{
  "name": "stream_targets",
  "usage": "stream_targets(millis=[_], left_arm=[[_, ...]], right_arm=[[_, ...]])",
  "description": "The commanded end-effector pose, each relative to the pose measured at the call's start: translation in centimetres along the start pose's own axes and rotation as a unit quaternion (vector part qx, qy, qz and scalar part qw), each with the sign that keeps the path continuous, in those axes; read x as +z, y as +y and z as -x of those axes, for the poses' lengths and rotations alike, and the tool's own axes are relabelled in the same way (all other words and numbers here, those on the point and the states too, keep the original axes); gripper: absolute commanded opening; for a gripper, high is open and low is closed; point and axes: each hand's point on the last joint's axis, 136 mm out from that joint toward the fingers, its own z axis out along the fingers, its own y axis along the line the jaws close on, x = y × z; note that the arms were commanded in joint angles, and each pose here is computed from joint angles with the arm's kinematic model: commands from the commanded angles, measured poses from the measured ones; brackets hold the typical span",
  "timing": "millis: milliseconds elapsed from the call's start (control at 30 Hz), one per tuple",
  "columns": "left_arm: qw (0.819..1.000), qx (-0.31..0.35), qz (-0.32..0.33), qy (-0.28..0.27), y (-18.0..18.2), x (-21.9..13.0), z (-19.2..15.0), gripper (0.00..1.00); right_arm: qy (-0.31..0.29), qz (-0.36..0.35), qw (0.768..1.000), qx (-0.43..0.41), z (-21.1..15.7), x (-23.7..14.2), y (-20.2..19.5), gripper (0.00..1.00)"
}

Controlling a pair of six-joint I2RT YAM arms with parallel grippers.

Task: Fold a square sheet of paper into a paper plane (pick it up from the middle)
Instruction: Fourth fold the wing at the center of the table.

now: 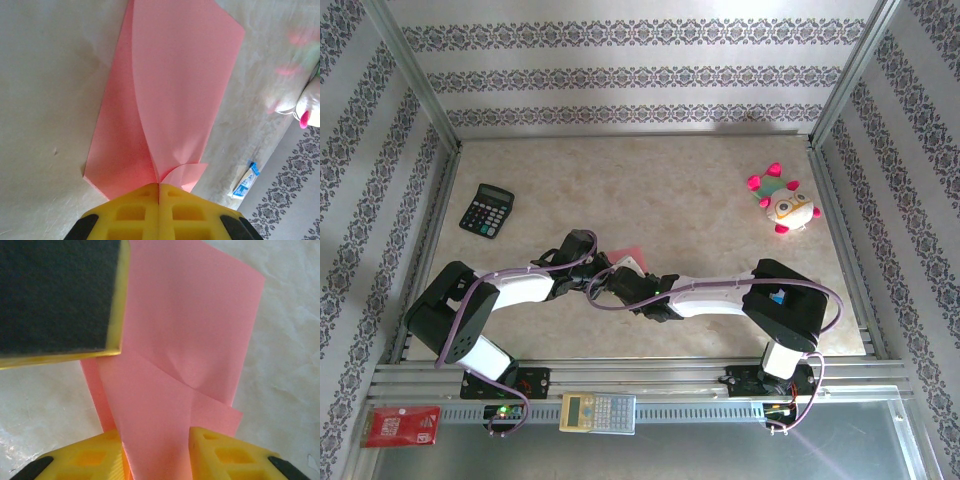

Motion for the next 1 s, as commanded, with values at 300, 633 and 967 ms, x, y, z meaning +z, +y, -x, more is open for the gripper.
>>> stream_targets(millis=[300, 633, 967], left_arm=[[1.0, 0.013, 0.003, 0.012, -0.7, 0.0, -0.5, 0.0], [1.0, 0.023, 0.005, 0.004, -0.7, -0.3, -0.3, 0.02], [0.996, 0.065, 0.008, -0.065, -1.7, -4.9, 2.5, 0.37]], right_arm=[[-0.001, -0.023, 1.0, -0.016, 0.0, 0.2, -0.3, 0.24], [-0.014, -0.027, 0.999, -0.016, -0.1, 0.3, -0.6, 0.06], [-0.065, 0.043, 0.997, -0.002, 0.5, -0.6, 0.1, 0.0]])
